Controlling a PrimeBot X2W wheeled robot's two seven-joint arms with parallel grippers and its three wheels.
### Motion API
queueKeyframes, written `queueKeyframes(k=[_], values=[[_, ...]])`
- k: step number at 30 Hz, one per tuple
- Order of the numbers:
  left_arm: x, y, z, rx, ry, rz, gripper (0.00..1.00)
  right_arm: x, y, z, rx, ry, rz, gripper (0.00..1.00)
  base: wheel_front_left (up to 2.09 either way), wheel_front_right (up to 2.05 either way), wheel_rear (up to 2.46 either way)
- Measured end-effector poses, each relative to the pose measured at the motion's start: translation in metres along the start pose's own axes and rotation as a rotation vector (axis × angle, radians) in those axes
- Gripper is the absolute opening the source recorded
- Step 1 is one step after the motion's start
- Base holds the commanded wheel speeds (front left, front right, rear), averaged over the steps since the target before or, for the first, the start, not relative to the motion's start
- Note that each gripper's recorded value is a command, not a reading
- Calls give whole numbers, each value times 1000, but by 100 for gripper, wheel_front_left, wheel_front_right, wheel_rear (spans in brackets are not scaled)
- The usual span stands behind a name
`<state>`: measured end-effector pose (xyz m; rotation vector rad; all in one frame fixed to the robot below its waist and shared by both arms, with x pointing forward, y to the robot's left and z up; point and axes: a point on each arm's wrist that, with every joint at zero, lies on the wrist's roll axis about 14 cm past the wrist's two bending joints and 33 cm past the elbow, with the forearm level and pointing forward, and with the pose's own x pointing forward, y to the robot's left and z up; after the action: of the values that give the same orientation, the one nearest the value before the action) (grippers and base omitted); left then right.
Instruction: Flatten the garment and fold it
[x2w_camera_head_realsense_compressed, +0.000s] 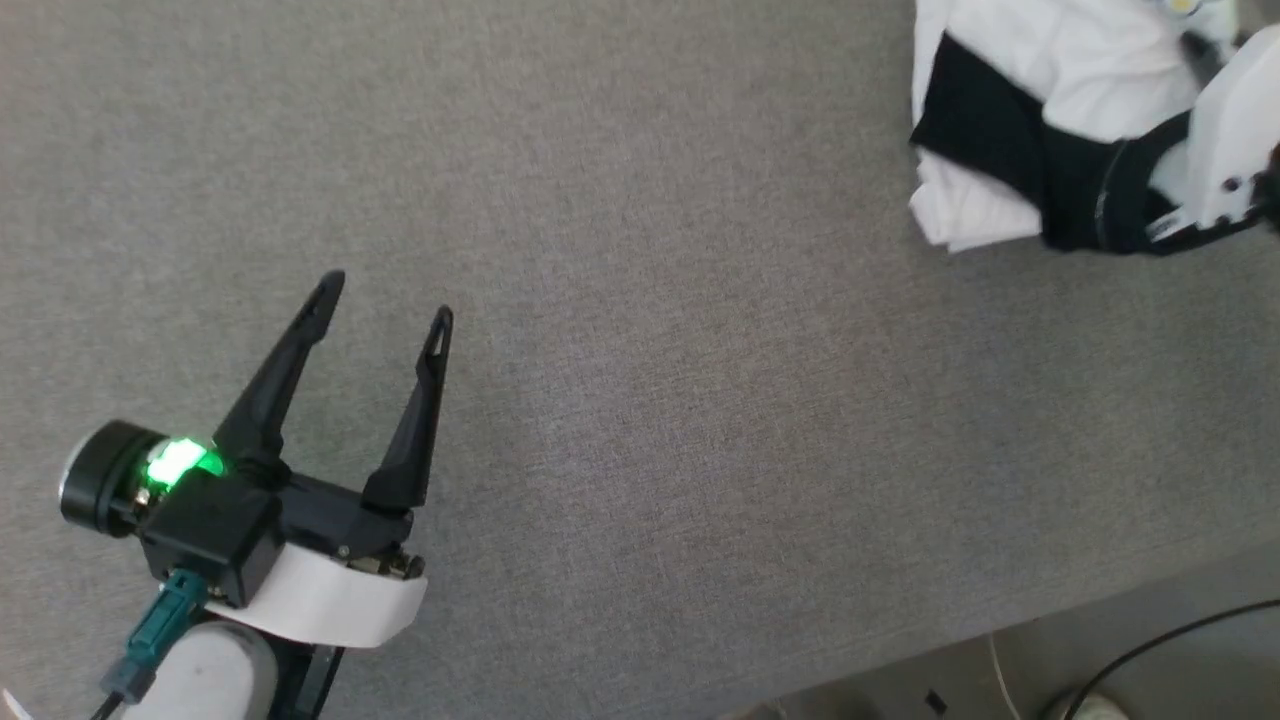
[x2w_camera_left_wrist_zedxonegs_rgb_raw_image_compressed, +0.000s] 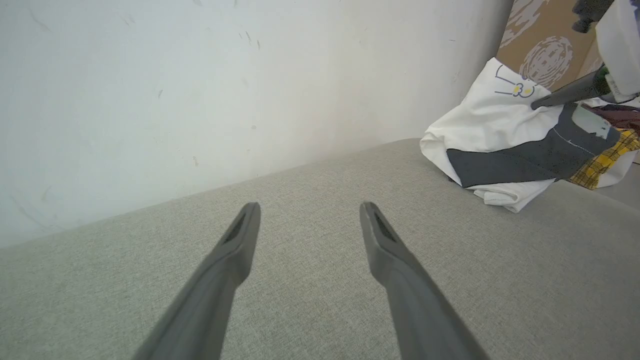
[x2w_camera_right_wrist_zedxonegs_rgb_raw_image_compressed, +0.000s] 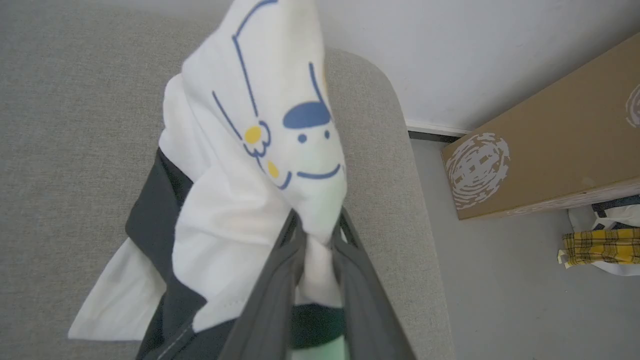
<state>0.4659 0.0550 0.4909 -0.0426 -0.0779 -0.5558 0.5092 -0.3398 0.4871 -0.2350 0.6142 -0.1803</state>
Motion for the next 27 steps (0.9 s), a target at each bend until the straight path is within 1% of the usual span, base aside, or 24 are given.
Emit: queueKeyframes(k=[7,17,18,19,20,27], values=[[11,5,-17,-6,19,-18,100,21,-26,-2,-31,13,-83,0,0,0,0],[13,16,-42,-12,61,-10,100,54,-33,-16,-52,44,-139,0,0,0,0],[13,17,-43,-8,64,-8,100,56,-34,-17,-52,47,-144,20,0,0,0],[12,18,-44,-8,68,-6,100,58,-35,-17,-51,50,-149,48,0,0,0],[12,19,-44,-6,69,-4,100,59,-36,-17,-49,46,-156,100,0,0,0],[12,18,-32,8,43,-1,100,56,-42,-16,-43,37,-177,100,0,0,0]])
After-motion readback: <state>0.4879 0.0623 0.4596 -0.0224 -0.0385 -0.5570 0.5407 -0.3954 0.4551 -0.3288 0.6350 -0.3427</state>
